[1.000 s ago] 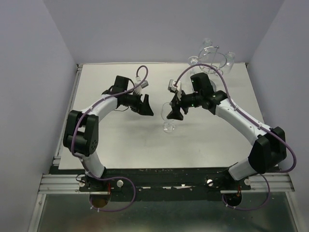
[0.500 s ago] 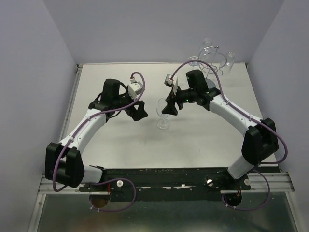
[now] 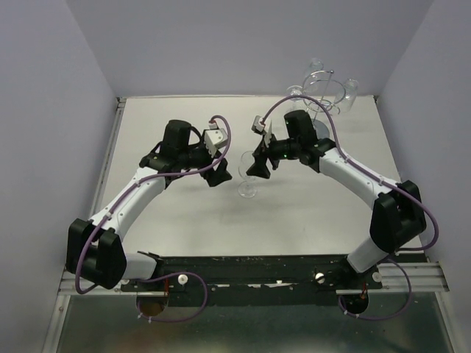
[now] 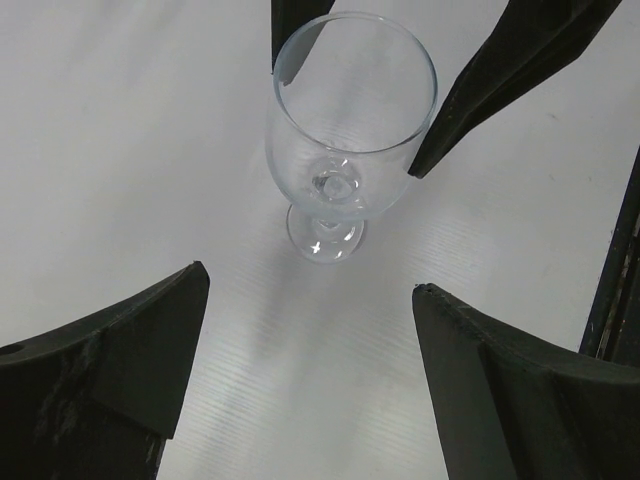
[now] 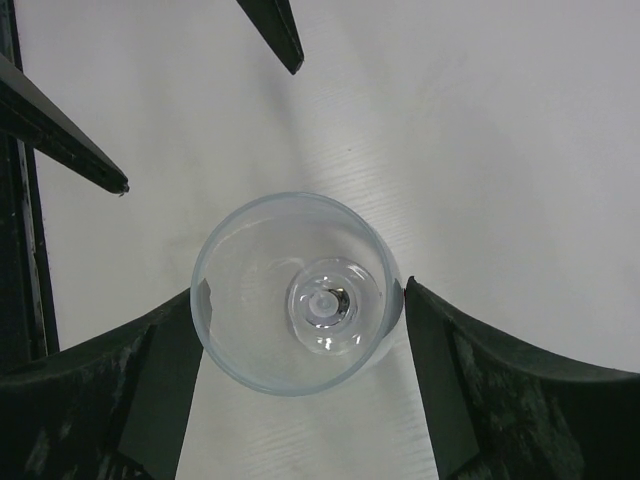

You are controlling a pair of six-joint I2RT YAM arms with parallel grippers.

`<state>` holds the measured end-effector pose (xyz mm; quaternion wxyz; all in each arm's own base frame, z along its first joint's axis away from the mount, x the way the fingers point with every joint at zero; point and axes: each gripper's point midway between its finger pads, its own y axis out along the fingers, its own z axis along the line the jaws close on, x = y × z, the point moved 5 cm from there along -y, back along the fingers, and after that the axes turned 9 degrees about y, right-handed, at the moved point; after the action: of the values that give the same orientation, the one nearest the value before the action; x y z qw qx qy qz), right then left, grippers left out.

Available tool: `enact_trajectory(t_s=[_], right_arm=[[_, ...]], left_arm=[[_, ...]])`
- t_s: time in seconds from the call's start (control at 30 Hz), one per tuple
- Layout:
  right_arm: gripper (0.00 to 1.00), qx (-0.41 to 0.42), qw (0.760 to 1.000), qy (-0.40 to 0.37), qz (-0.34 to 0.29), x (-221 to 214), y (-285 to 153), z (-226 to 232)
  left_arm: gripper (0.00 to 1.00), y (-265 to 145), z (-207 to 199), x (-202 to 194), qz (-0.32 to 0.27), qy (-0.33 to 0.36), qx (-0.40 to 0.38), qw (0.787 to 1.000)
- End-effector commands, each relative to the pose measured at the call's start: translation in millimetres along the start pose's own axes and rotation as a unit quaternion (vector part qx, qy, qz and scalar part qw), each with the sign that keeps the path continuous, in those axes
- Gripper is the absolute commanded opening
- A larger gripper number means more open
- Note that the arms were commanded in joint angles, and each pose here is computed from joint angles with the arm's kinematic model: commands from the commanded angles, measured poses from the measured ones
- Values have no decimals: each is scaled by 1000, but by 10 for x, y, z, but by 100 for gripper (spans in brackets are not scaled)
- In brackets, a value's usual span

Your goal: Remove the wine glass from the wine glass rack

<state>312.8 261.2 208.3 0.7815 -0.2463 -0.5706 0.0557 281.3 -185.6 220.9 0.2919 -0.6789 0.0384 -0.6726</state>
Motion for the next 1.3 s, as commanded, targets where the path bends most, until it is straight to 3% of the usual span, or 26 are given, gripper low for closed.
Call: enact_trajectory(t_s=[0.0,0.1,0.47,0.9,1.27], right_arm=[[88,-13,1000,-19,-19,62,-70,48],[100,-16,999,-19,-24,94,-107,73],[100,-52,994,-17,-98,530,-678,323],[100,-128,980,72,-136,234,-1282,176],[100,-151,975,91,-135,51,-1389,75]], left_arm=[[99,14,27,123,-8,39,-2,999],[99,26,-13,143,-9,51,-8,999],[99,215,-91,288,-10,106,-4,994],[99,543,22,402,-11,126,-2,992],[99,707,-43,454,-15,137,-30,990]])
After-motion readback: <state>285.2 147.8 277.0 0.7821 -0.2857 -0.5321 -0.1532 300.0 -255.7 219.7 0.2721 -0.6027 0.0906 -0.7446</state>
